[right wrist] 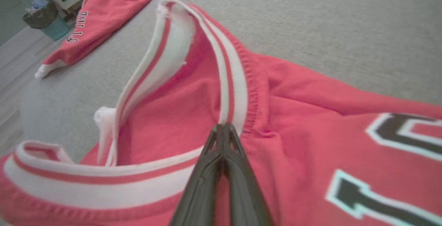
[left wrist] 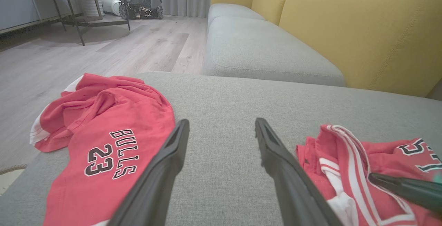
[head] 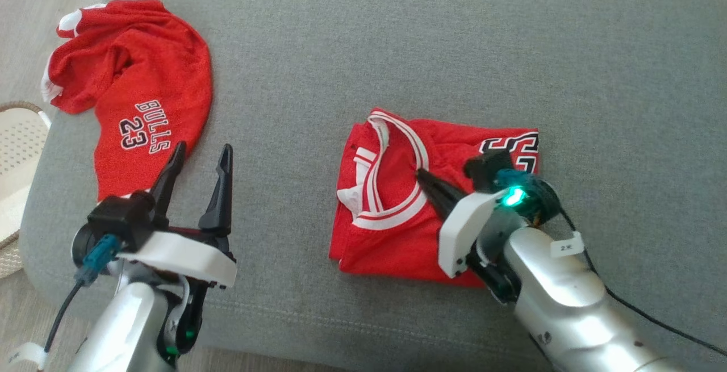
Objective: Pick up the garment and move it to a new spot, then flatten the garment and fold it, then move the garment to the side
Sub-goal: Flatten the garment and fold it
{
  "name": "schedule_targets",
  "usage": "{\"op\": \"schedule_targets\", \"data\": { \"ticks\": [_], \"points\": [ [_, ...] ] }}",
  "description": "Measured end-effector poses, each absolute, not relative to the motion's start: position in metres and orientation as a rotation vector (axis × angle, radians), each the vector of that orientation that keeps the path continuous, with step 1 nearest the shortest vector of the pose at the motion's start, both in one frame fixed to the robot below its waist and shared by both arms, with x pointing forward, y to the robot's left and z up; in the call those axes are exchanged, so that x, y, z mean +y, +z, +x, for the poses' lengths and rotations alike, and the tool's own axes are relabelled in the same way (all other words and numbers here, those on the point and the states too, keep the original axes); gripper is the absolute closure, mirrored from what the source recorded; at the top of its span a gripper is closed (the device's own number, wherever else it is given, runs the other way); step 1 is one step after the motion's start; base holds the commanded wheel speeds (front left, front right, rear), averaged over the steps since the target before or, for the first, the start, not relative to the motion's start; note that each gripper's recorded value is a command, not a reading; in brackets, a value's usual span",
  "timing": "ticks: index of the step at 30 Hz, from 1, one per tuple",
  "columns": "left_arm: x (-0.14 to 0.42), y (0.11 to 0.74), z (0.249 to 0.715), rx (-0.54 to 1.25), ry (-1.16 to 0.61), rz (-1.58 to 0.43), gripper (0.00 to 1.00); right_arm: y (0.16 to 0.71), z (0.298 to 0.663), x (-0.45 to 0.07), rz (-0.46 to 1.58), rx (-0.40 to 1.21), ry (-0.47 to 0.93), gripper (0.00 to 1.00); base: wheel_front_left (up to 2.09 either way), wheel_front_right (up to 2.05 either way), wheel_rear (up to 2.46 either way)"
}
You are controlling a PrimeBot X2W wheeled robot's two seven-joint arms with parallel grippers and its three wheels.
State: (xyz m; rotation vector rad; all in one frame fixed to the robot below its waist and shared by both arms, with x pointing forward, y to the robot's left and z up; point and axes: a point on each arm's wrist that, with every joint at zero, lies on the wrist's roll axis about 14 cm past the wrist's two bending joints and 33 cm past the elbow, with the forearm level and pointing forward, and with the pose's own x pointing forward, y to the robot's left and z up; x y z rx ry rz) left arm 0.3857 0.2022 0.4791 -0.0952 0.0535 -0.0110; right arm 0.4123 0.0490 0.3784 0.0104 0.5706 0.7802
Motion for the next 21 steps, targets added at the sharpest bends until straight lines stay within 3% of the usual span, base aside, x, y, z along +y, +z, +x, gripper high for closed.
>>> {"op": "schedule_targets", "data": {
  "ticks": [9, 16, 17, 18, 19, 21],
  "points": [
    [0.203, 0.476, 0.388, 0.060, -0.013, -0.098, 0.00, 0.394, 0.405, 0.074, 0.044, 0.504, 0.869, 1.00, 0.00, 0.00, 0.00],
    [0.199, 0.482, 0.389, 0.042, -0.021, -0.104, 0.00, 0.444, 0.424, 0.078, 0.142, 0.303, 0.847, 1.00, 0.00, 0.00, 0.00],
    [0.198, 0.485, 0.389, 0.033, -0.026, -0.103, 0.00, 0.464, 0.437, 0.068, 0.175, 0.230, 0.802, 0.65, 0.00, 0.00, 0.00],
    [0.196, 0.486, 0.389, 0.029, -0.031, -0.102, 0.00, 0.472, 0.443, 0.060, 0.184, 0.200, 0.774, 0.14, 0.00, 0.00, 0.00],
    [0.195, 0.487, 0.389, 0.026, -0.035, -0.099, 0.00, 0.479, 0.448, 0.050, 0.191, 0.170, 0.743, 0.00, 0.00, 0.00, 0.00],
    [0.191, 0.489, 0.388, 0.019, -0.041, -0.098, 0.00, 0.490, 0.456, 0.025, 0.194, 0.118, 0.671, 0.00, 0.00, 0.00, 0.00]
  ]
}}
